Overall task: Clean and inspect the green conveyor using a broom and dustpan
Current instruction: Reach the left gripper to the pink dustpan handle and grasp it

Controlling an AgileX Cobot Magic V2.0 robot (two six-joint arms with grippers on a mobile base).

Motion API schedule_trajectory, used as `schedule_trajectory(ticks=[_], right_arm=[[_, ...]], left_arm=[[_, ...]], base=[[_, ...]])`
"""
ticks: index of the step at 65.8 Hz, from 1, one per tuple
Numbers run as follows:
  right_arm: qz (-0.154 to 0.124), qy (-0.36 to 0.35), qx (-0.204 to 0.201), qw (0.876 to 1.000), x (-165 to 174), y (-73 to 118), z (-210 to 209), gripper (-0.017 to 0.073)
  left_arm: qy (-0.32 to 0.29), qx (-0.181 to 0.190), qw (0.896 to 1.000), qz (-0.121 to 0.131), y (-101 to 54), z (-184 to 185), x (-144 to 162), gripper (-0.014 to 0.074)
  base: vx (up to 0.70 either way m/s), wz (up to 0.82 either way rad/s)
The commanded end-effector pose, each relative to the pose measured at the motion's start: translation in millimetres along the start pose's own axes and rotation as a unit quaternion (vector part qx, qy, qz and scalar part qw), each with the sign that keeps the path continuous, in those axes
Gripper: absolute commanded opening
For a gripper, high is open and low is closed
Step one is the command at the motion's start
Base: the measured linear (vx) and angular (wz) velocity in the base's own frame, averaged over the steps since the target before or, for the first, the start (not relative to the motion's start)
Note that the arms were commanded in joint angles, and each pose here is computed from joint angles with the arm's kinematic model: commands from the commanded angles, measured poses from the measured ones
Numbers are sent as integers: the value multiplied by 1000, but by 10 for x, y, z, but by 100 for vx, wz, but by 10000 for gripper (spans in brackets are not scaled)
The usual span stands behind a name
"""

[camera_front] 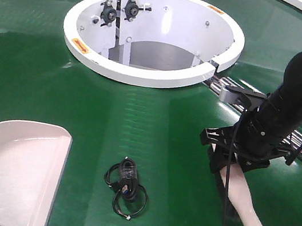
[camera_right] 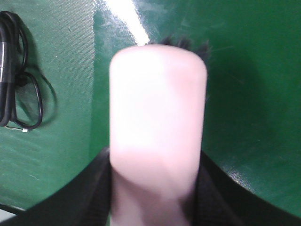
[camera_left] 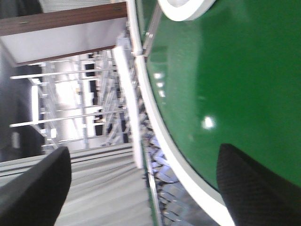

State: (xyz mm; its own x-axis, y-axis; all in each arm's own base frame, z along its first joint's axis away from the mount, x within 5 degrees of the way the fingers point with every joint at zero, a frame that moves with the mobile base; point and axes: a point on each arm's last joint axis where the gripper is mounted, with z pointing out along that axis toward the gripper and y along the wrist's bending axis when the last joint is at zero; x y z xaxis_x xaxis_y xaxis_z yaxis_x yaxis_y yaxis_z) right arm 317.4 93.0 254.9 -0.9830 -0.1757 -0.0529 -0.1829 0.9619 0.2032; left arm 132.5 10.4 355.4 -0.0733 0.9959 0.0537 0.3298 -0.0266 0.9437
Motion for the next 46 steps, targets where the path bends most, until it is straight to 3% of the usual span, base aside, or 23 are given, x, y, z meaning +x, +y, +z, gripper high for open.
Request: schedule_trajectory(ticks=[1,9,12,21,25,36,46], right_arm=[[-9,-35,-9,999,25,42,-229,-5],[-10,-35,-9,999,25,45,-228,-5],[-10,-35,-9,999,25,45,-228,-5],[-10,-35,-9,999,25,45,-228,-5],[-11,-35,-9,999,26,53,-227,-5],[-11,-35,-9,999,26,53,-227,-5],[-11,-35,-9,999,26,53,-227,-5]], left_arm=[[0,32,999,0,58,-38,2,584],[30,169,985,25,-24,-14,68,584],[47,221,974,31,-29,25,101,584],[81,319,944,31,41,136,162,584],[95,369,924,38,42,201,187,584],[111,410,905,31,40,546,193,584],[113,462,879,44,-96,857,189,584]], base=[[0,0],[0,0],[0,0],[0,0],[0,0],[0,0],[0,0]])
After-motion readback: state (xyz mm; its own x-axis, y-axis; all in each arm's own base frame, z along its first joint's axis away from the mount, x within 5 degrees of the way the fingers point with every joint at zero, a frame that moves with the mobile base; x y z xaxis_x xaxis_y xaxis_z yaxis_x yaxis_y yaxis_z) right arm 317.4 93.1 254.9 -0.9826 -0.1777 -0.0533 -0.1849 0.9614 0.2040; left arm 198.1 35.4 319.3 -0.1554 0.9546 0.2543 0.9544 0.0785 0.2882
